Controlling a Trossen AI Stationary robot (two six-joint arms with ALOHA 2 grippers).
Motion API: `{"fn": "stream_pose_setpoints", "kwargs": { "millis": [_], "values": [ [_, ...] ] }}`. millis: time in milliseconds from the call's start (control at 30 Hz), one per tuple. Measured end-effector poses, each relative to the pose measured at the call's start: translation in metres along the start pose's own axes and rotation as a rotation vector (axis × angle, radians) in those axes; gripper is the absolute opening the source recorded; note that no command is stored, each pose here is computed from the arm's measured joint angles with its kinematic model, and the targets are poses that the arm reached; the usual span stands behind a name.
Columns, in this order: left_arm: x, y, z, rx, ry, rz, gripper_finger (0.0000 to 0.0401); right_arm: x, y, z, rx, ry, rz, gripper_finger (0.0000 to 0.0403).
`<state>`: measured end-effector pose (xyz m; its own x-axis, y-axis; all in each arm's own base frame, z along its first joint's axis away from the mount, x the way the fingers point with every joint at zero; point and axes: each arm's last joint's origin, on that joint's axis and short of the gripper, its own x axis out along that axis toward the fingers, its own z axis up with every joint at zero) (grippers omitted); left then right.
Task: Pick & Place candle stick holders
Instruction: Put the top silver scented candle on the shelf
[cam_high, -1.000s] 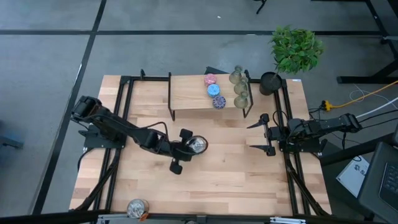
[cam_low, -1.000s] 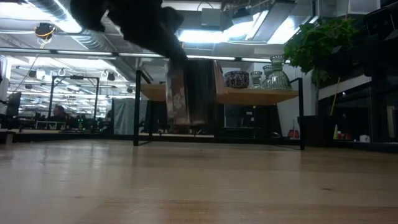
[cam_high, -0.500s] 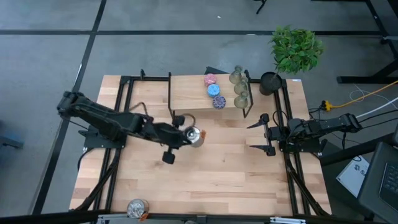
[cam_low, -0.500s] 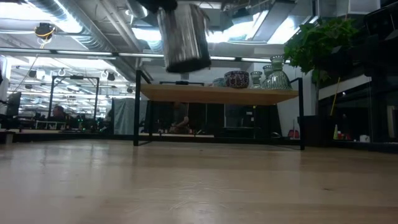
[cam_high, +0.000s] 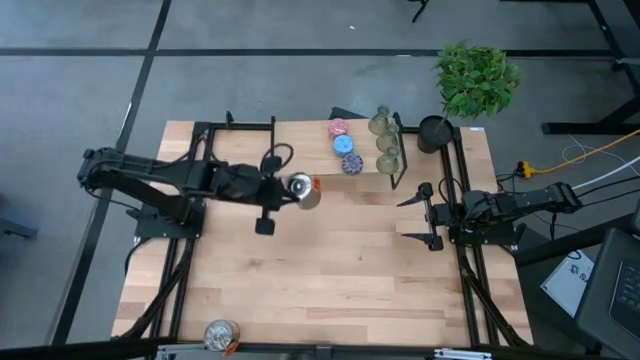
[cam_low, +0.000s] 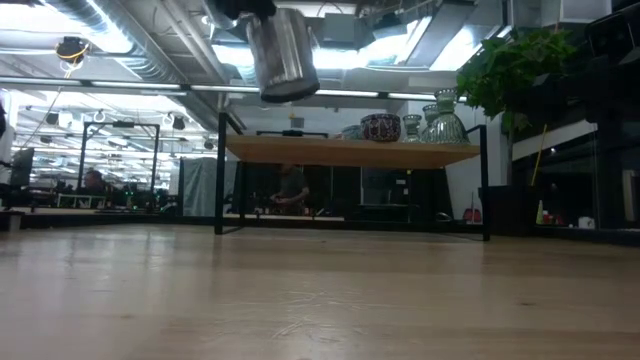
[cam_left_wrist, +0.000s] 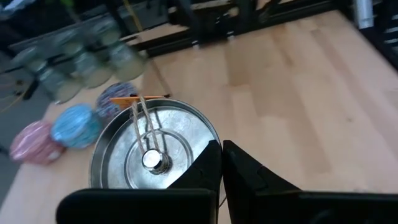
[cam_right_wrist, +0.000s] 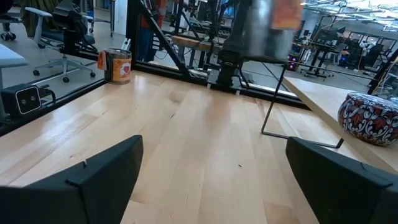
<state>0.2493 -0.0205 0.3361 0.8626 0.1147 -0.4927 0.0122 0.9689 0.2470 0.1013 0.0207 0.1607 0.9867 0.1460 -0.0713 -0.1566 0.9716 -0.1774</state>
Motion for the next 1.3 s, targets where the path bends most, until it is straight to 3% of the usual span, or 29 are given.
{"fn": "stream_pose_setpoints", "kwargs": {
  "millis": [300, 700, 1133, 1300],
  "values": [
    [0.008, 0.047, -0.013, -0.061, 0.050, 0.075, 0.0002, 0.000, 0.000, 0.000, 0.000, 0.000, 0.000, 0.0398],
    [0.004, 0.107, -0.030, -0.144, 0.076, 0.277, 0.0002, 0.000, 0.000, 0.000, 0.000, 0.000, 0.000, 0.0398],
    [0.026, 0.153, -0.054, -0.211, 0.147, 0.337, 0.0002, 0.000, 0.000, 0.000, 0.000, 0.000, 0.000, 0.0398],
    [0.025, 0.164, -0.049, -0.242, 0.177, 0.350, 0.0002, 0.000, 0.000, 0.000, 0.000, -0.001, 0.000, 0.0398]
  ]
}}
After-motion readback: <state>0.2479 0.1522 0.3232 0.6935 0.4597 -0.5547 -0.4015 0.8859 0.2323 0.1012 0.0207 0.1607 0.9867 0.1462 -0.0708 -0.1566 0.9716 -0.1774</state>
